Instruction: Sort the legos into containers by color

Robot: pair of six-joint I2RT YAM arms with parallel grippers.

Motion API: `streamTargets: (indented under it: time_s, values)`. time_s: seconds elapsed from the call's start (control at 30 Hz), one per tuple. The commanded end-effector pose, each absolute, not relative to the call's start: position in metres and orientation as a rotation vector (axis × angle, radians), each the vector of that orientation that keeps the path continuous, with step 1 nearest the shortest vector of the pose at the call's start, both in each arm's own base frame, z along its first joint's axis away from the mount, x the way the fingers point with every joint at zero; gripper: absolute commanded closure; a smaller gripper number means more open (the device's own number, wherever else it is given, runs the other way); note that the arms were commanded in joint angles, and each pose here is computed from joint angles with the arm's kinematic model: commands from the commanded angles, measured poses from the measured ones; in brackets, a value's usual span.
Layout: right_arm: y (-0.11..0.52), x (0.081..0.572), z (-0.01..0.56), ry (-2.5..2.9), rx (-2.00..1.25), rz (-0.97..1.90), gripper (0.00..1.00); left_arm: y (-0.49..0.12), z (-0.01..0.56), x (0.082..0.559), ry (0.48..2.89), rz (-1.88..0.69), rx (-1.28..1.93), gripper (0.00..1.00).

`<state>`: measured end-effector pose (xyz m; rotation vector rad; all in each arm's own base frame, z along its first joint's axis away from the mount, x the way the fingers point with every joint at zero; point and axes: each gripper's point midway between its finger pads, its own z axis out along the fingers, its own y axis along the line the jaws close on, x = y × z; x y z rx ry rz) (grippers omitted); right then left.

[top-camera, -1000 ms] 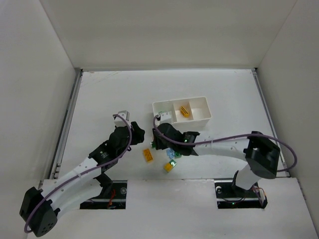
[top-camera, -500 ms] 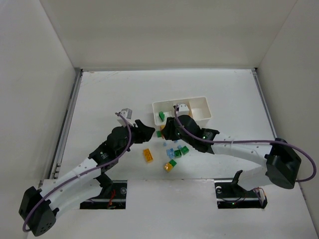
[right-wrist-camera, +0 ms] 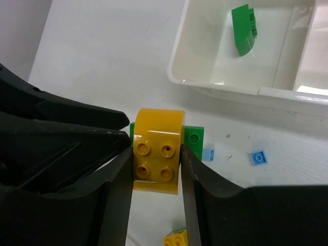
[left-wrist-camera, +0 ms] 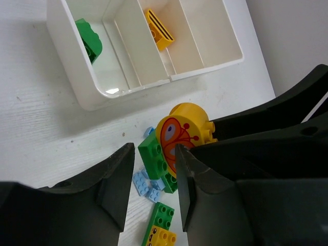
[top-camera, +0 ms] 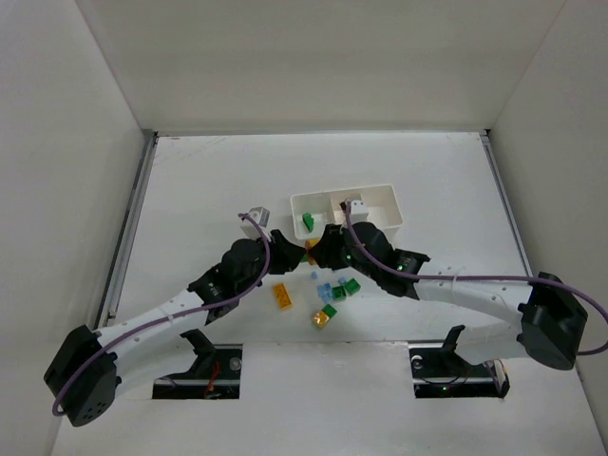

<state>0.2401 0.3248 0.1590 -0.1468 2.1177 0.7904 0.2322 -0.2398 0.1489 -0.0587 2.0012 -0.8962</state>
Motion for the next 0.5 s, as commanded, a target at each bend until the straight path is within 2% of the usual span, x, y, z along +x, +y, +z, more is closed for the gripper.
streamTargets:
  time_s: [0.0,0.27,0.47]
  values:
    - [0.328,0.248,0.192,2.004,-0.092,0.889,0.77,-0.251,0.179,0.239,1.909,-0.972,-0.067,0.67]
    - [0.329,0.247,0.197,1.985,-0.079,0.937,0.77,-0.259,0.181,0.237,1.897,-1.022,-0.071,0.68]
    - [0.332,0.244,0.202,1.971,-0.06,1.013,0.77,-0.262,0.18,0.237,1.892,-1.039,-0.08,0.84]
